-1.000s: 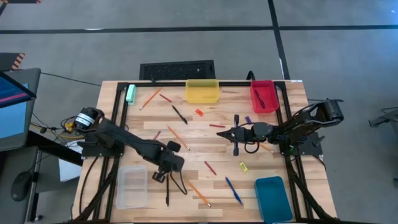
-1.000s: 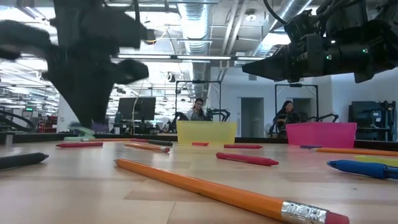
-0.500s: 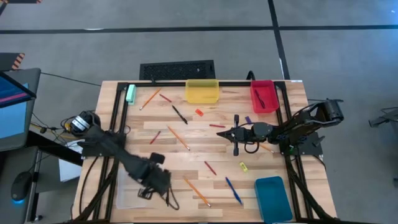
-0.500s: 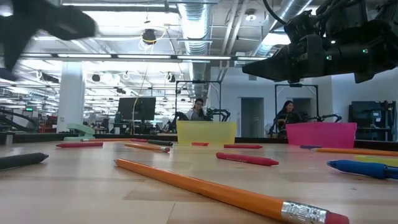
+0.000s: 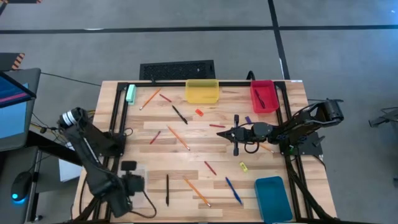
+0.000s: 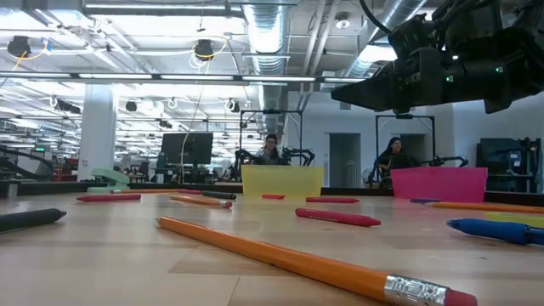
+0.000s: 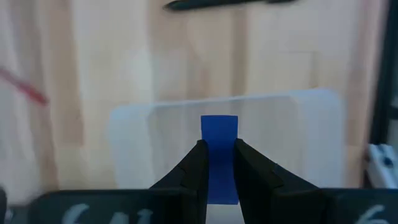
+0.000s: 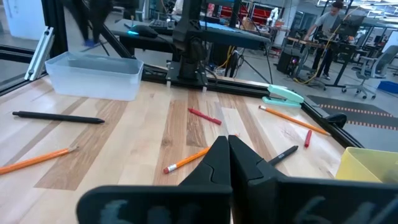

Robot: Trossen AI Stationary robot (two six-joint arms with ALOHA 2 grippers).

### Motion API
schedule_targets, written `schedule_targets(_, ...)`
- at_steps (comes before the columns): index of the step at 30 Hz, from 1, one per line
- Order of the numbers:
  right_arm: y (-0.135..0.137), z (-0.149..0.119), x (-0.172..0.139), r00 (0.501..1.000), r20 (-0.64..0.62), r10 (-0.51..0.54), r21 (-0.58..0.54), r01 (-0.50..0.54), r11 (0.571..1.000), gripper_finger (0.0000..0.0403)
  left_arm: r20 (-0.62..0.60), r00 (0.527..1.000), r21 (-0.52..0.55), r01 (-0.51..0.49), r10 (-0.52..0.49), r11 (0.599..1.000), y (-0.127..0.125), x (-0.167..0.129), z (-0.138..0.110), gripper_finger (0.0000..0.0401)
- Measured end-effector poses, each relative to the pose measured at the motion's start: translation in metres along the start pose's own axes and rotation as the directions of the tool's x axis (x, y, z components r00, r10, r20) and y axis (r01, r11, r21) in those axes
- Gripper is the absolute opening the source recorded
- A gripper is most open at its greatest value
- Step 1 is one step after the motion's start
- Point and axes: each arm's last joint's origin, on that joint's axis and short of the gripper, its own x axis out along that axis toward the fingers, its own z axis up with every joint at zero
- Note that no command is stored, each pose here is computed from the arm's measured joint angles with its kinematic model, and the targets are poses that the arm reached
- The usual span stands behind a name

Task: Sort crayons/erasers/pens/pencils in bins
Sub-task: Put the blue eraser into the transparent bin

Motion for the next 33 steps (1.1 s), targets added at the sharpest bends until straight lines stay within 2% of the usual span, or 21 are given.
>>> schedule_targets(3,0.0,0.0,0.0,1.0,0.002,0.0,0.0,0.0,1.0,0.0002,0.013,1.0,-0.037,0.017,-0.017,0.999,0.008,0.013,-0.016,0.0047)
schedule_targets(7,0.0,0.0,0.0,1.0,0.002,-0.001,0.0,0.001,1.0,0.0002,0.073,0.99,-0.048,0.124,-0.12,0.991,0.015,0.041,-0.027,0.0047)
schedule_targets(12,-0.001,0.0,0.0,1.0,0.003,-0.003,0.001,0.003,1.0,0.0002,0.001,0.998,-0.063,0.07,-0.07,0.996,0.035,0.069,-0.04,0.0047)
schedule_targets(15,-0.001,0.0,0.0,1.0,0.004,-0.003,0.001,0.003,1.0,0.0002,-0.013,0.996,-0.057,0.082,-0.083,0.995,0.038,0.08,-0.043,0.0047)
schedule_targets(21,-0.001,0.0,0.0,1.0,0.004,-0.003,0.001,0.003,1.0,0.0002,0.011,0.988,-0.048,0.155,-0.155,0.987,0.037,0.09,-0.041,0.0047)
schedule_targets(33,-0.001,0.0,0.0,1.0,0.004,-0.003,0.001,0.003,1.0,0.0002,0.071,0.98,-0.043,0.187,-0.184,0.981,0.034,0.094,-0.031,0.0047)
